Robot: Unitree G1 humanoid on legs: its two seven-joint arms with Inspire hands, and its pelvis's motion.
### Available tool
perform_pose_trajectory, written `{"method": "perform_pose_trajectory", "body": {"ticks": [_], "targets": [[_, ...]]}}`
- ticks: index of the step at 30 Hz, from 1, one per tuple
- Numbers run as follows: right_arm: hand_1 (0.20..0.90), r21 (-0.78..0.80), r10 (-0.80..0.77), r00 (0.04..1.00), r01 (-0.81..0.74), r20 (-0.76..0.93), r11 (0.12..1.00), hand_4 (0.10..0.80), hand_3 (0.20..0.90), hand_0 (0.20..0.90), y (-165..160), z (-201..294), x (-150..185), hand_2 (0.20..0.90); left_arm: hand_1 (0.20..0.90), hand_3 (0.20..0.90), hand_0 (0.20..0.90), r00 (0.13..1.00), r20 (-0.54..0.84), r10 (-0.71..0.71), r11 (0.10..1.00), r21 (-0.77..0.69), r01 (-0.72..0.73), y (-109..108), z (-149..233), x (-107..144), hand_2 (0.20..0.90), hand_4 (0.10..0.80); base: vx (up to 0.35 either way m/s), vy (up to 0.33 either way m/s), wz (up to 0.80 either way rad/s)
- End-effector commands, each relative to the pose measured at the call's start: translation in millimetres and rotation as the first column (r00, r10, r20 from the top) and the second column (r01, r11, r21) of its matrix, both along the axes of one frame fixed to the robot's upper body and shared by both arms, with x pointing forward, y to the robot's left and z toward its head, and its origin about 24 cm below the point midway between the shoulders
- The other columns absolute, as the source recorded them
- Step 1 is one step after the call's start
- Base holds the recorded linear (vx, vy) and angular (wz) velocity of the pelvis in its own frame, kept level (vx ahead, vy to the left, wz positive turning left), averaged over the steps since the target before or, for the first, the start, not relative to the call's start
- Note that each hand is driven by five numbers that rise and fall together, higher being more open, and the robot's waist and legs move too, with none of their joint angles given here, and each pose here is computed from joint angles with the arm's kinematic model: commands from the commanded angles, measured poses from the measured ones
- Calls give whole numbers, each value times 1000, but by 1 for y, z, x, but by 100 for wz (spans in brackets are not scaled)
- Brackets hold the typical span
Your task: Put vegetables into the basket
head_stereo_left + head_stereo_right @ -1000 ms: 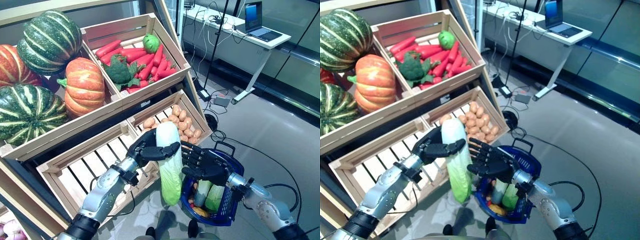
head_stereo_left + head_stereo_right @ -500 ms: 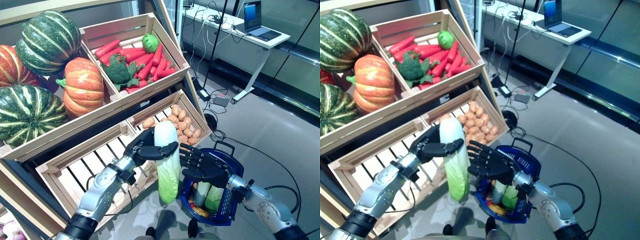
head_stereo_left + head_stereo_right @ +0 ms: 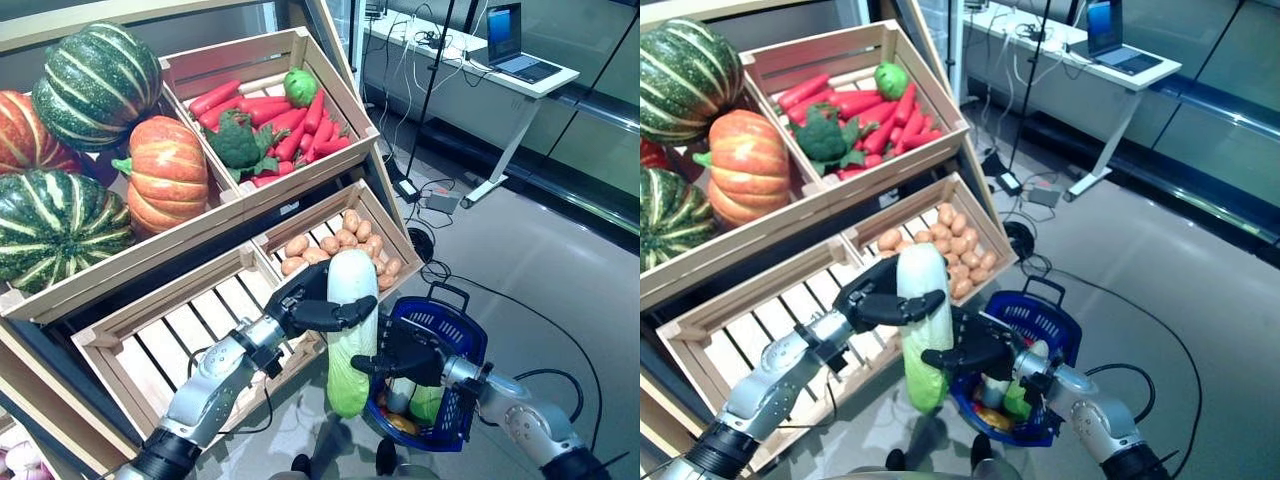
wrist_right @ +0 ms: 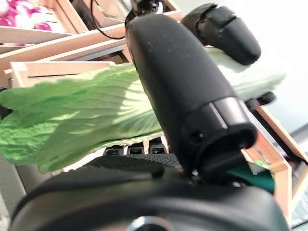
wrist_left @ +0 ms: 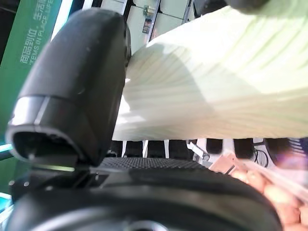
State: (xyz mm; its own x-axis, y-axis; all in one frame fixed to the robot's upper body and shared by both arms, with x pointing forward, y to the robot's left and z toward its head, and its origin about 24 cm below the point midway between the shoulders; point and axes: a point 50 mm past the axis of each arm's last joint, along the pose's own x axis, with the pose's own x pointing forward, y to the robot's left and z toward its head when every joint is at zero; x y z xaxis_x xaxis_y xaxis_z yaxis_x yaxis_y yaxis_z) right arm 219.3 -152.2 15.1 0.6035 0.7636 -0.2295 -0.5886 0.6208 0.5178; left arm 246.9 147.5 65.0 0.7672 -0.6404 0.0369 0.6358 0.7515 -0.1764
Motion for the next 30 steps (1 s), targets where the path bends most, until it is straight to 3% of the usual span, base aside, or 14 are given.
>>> {"method": "perform_pose_trajectory", "body": {"ticks": [1, 9, 30], "targets": [[900, 78, 155, 982, -164, 110, 983, 800, 900, 900, 27, 24, 12, 900, 300, 300, 300, 935, 337, -106, 959, -215, 186, -29, 73, 9, 300, 400, 0, 0, 0], [900, 63, 227, 973, -229, 37, 971, 800, 900, 900, 38, 11, 5, 900, 300, 300, 300, 929, 339, -149, 948, -219, 232, -37, 72, 6, 300, 400, 0, 0, 0], [900, -1, 298, 950, -299, -92, 954, 800, 900, 900, 31, -16, -14, 900, 300, 300, 300, 883, 453, -125, 941, -228, 250, -30, 86, 0, 300, 400, 0, 0, 0]]}}
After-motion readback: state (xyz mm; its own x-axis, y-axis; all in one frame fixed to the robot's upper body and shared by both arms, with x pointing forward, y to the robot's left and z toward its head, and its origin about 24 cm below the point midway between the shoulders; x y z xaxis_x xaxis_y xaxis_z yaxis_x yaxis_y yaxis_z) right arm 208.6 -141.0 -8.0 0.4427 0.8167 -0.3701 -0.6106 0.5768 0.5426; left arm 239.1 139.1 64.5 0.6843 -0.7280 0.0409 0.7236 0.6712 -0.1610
